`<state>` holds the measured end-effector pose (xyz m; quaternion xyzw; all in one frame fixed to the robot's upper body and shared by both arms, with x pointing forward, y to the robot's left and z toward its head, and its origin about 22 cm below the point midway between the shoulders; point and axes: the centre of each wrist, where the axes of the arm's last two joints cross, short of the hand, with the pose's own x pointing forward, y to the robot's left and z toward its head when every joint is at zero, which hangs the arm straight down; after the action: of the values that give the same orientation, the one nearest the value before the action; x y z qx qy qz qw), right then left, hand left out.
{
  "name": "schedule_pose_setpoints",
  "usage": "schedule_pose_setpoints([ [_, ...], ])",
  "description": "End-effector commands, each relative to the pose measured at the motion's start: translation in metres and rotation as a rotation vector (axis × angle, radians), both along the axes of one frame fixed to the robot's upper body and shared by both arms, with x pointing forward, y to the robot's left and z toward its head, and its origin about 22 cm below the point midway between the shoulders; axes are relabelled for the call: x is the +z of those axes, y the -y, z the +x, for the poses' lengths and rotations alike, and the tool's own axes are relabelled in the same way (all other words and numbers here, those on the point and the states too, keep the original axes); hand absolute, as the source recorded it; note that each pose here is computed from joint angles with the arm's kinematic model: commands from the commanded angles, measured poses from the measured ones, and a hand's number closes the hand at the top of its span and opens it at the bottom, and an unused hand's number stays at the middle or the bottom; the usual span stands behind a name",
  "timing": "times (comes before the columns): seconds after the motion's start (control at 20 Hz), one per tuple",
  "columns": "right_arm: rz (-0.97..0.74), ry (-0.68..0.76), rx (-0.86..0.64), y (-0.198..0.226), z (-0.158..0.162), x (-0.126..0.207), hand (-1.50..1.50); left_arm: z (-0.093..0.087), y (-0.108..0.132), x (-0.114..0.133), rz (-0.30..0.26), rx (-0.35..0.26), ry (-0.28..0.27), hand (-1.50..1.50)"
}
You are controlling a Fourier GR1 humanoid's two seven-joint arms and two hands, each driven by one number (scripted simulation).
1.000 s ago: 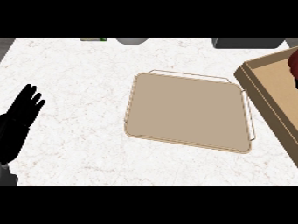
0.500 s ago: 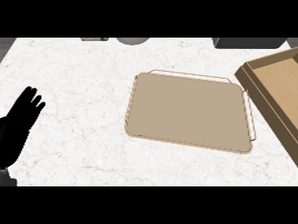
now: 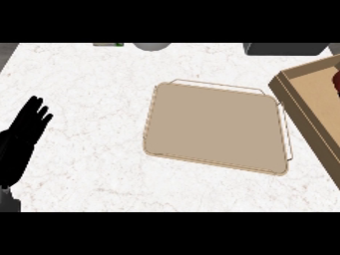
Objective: Pick the bell pepper from the tray and place it in the cardboard box
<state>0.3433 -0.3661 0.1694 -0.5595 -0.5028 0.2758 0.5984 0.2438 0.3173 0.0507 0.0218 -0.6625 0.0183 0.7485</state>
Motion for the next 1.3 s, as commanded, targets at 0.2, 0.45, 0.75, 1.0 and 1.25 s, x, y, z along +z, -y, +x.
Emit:
schedule_pose_setpoints([
  [0.2,0.14,-0.185,-0.092,0.029,0.008,-0.063,-1.5,-0.001,-0.008,-0.008,0.002,0.013,-0.015,0.0],
  [0.45,0.211,-0.084,0.037,0.038,-0.007,-0.064,-1.5,-0.004,0.008,0.006,-0.004,-0.001,-0.006,0.0],
  [0.75,0.47,0.31,-0.062,0.042,-0.018,-0.068,-1.5,0.001,-0.003,0.003,0.006,0.02,-0.005,0.0],
  [1.0,0.612,0.447,-0.095,0.075,-0.035,-0.052,-1.5,-0.006,-0.024,0.009,-0.001,0.014,-0.004,0.0],
  [1.25,0.637,0.489,-0.131,0.125,-0.076,-0.031,-1.5,-0.004,-0.01,0.001,-0.009,0.017,-0.004,0.0],
])
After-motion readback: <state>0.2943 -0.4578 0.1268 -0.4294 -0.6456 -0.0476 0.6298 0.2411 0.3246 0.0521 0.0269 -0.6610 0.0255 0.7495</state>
